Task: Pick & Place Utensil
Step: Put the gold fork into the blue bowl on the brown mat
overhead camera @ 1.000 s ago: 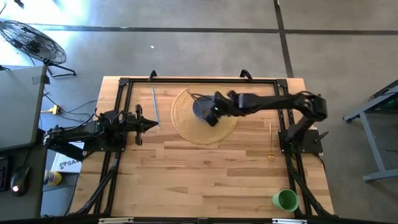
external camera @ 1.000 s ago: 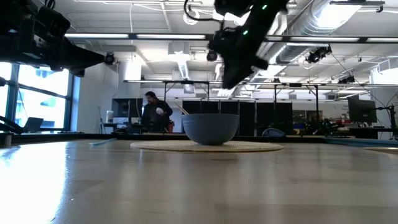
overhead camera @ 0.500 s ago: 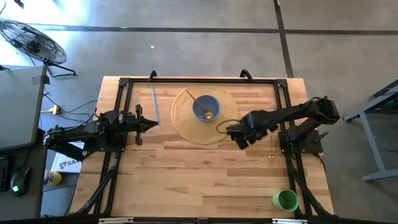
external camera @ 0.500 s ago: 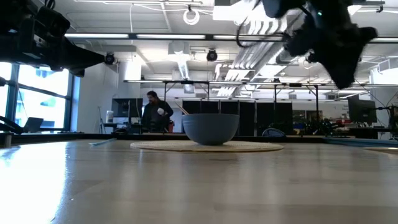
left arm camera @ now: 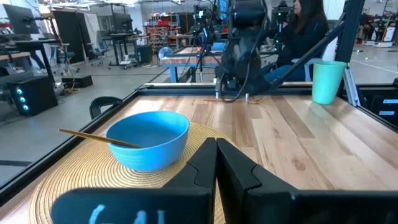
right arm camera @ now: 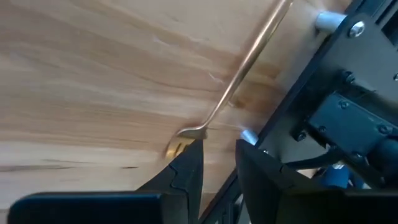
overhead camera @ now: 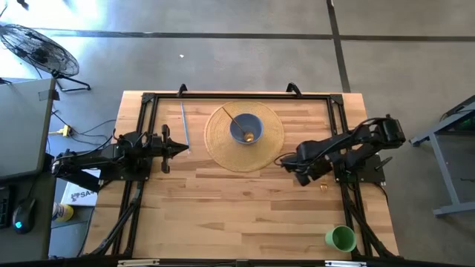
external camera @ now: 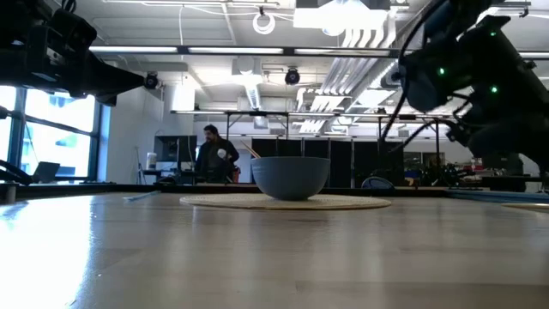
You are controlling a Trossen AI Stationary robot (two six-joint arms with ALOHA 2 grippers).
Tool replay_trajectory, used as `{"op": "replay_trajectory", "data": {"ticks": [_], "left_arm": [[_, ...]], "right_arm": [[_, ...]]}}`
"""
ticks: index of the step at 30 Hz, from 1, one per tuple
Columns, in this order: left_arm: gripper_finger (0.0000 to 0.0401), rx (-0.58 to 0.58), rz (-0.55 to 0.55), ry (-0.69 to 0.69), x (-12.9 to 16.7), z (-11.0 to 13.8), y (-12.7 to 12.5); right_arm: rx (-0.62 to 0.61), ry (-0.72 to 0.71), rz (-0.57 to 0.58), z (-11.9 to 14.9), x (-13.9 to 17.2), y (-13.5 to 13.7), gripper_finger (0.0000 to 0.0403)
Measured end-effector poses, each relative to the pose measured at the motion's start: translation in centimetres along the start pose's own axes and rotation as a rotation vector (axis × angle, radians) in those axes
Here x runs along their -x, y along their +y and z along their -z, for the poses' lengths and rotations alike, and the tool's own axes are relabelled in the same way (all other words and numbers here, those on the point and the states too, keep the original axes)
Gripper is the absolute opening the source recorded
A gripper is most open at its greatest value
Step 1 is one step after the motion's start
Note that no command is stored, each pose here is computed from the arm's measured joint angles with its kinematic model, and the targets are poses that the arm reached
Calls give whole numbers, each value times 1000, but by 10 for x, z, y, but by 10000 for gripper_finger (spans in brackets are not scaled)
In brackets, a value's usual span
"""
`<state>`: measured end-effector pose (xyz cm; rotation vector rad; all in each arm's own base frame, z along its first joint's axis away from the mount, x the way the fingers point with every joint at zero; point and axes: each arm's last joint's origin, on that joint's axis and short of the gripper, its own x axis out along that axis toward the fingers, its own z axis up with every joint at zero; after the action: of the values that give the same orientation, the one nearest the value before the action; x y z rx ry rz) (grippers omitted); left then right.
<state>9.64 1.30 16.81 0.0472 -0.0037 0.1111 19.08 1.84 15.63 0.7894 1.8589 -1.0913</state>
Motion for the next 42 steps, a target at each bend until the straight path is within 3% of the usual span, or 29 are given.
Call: {"op": "replay_trajectory", "data": {"ticks": [7,20,26,42], "left_arm": [[1,0,0,0,0,0,0],[1,0,0,0,0,0,0],[1,0,0,0,0,0,0],[1,0,0,0,0,0,0]], "right_arm": [[11,93,-39,-11,-22,-8,87],[-84,144,-91,-29,-20,-16,87],[-83,169,-168,-43,-24,-20,87],[-127,195,-205,-55,-39,-32,87]]}}
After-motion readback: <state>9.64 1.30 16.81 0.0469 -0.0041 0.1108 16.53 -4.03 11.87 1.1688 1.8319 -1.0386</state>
